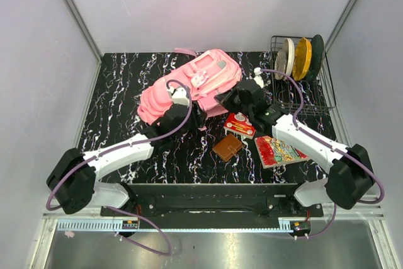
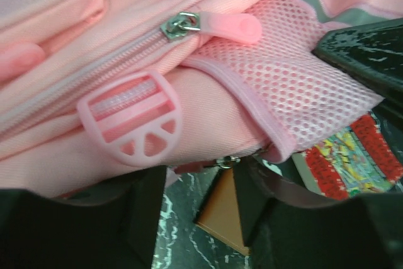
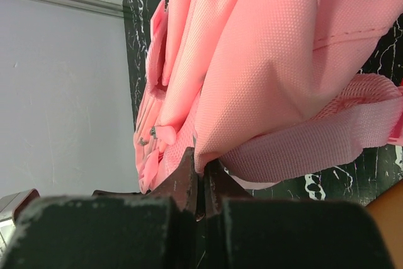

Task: Pack the student bag
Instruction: Unzip the student bag at the center of the board.

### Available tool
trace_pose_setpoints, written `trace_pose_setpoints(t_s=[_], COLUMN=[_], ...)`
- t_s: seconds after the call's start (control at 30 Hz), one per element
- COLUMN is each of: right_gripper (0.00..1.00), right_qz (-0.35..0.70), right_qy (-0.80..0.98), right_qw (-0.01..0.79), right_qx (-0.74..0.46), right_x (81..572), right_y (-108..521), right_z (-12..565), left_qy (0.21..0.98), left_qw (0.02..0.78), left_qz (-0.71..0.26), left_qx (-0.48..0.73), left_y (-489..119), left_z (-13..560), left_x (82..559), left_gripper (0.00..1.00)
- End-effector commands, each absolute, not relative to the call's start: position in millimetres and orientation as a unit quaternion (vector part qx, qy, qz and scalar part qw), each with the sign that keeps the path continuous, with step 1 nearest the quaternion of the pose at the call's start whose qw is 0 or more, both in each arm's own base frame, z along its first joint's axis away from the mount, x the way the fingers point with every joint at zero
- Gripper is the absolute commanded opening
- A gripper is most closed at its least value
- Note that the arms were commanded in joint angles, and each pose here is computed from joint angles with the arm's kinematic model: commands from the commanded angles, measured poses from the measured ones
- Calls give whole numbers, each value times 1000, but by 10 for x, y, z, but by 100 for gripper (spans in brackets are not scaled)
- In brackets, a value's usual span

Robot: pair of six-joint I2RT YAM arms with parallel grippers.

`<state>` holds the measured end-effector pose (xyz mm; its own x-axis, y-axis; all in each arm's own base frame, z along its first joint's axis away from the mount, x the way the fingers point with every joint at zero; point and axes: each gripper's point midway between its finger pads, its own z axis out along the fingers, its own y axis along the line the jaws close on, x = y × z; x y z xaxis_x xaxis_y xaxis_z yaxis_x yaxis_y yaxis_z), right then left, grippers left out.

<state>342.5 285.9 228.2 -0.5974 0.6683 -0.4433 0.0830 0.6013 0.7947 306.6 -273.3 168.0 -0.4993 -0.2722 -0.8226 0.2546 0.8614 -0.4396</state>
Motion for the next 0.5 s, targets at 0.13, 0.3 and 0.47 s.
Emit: trace_pose_setpoints(t_s=[0.13, 0.3, 0.47], right_gripper=[0, 0, 0], right_qz=[475, 477, 470], right_qy=[774, 777, 781], right_qw=[382, 378, 378], right_qx=[173, 162, 161], right_x=[3115, 3082, 3093], right_y=[3054, 3070, 3066], right_z=[2981, 2985, 2931], left_qy=[756, 752, 748], left_qw=[583, 584, 584], left_qz=[-298, -306, -315], left_qx=[4, 12, 14], left_y=[-2775, -2815, -2824], left_z=[2408, 2473, 2573], left_x=[3251, 3243, 3214], left_gripper=[41, 34, 21])
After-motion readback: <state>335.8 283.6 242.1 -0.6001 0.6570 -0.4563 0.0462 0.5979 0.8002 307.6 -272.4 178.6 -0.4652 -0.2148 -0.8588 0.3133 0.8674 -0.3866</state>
